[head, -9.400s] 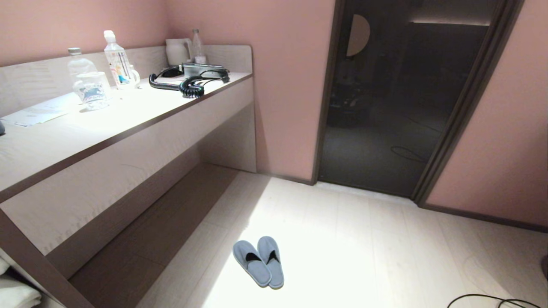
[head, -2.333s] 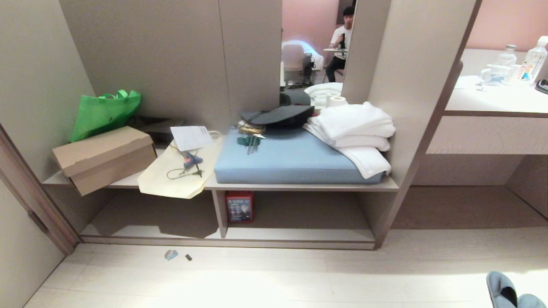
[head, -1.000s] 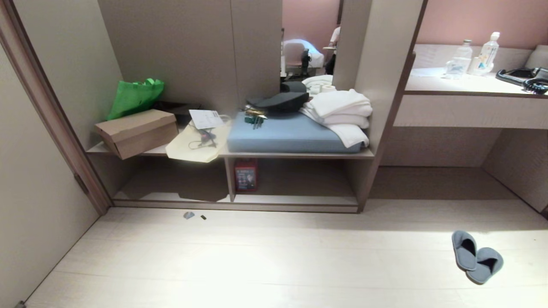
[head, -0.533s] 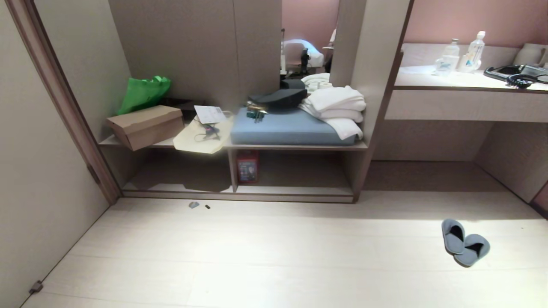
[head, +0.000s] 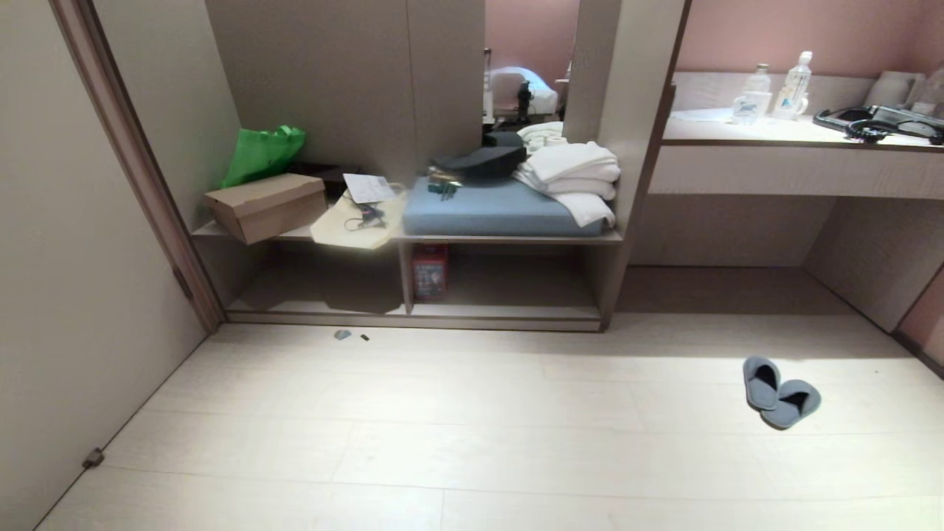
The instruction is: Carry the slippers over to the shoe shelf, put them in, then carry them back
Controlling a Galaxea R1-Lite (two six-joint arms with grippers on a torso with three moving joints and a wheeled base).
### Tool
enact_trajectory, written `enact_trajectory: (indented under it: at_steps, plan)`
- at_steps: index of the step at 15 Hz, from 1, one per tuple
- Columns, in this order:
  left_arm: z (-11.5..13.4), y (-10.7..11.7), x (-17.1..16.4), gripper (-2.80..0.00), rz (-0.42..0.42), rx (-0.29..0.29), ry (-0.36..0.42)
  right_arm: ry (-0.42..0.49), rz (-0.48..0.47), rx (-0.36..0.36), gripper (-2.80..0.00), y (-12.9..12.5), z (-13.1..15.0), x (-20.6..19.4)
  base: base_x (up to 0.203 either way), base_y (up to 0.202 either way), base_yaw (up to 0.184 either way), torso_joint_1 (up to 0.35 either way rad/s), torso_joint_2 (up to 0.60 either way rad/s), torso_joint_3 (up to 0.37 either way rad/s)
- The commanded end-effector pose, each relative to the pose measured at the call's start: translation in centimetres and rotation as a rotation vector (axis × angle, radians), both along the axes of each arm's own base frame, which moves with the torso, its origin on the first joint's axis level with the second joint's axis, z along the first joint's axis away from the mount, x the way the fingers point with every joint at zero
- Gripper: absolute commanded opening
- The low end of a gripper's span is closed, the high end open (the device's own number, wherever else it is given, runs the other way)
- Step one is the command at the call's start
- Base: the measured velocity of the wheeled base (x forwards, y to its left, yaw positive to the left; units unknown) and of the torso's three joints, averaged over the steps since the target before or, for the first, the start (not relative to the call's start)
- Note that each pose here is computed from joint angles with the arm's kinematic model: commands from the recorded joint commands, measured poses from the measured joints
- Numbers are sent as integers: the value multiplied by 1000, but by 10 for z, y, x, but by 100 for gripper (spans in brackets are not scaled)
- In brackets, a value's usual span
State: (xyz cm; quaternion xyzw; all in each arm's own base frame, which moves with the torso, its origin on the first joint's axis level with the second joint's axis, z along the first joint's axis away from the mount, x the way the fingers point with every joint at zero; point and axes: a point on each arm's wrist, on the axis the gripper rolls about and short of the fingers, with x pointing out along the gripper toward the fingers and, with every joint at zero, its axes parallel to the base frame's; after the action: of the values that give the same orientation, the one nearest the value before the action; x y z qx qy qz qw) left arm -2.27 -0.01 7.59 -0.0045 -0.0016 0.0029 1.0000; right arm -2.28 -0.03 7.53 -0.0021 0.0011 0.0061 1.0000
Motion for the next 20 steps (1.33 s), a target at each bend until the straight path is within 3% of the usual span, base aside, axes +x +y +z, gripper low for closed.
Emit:
enact_trajectory:
  at_steps: [1, 20]
  plan:
    - [0, 0, 0, -280, 0, 0, 0, 1, 0, 0, -280, 0, 0, 0, -194, 0, -1, 5, 0, 4]
    - [0, 0, 0, -280, 0, 0, 0, 1, 0, 0, -280, 0, 0, 0, -193, 0, 1, 2, 3, 2]
